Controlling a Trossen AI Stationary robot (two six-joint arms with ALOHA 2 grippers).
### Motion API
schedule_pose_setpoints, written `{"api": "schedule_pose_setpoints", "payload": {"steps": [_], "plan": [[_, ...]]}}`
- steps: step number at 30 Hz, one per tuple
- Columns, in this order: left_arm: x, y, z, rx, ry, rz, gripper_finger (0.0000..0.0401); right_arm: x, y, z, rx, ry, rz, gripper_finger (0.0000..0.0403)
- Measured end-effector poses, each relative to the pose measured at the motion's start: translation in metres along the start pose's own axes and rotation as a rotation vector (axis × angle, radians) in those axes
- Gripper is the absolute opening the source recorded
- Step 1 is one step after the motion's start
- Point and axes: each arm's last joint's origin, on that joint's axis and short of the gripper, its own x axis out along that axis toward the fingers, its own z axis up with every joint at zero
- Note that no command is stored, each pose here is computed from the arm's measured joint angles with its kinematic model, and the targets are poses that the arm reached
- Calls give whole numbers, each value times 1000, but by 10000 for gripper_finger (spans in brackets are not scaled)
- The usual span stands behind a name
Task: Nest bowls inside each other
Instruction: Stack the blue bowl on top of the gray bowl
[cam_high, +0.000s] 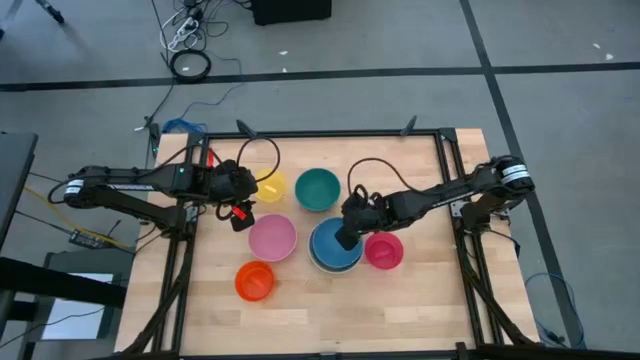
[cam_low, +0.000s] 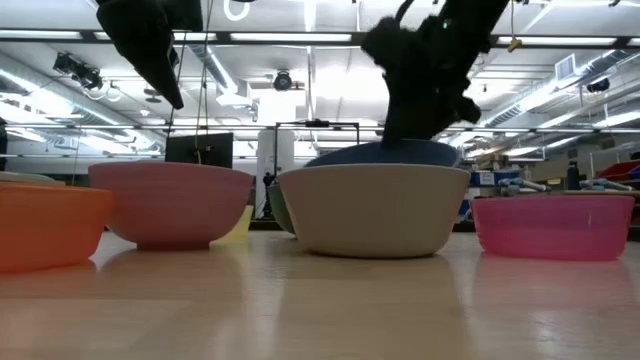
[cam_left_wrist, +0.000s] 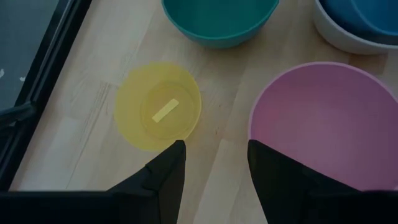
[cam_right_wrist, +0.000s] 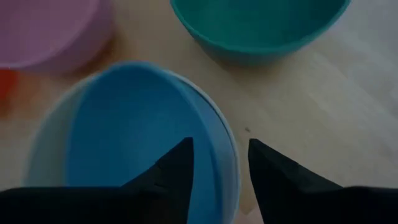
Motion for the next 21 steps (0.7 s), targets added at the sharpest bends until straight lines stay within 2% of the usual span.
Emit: {"api": "schedule_pose_setpoints", "payload": {"steps": [4, 7, 15, 21], "plan": [[0, 0, 0, 0, 1, 0, 182, 1, 3, -1, 2, 6, 21, 121], [0, 0, 0, 1, 0, 1, 182, -13, 2, 2, 11, -15, 62, 105], [0, 0, 1, 0, -9, -2, 182, -26, -1, 5, 15, -15, 104, 7], [0, 0, 1, -1, -14, -3, 182, -19, -6, -2, 40, 7, 79, 6]]}}
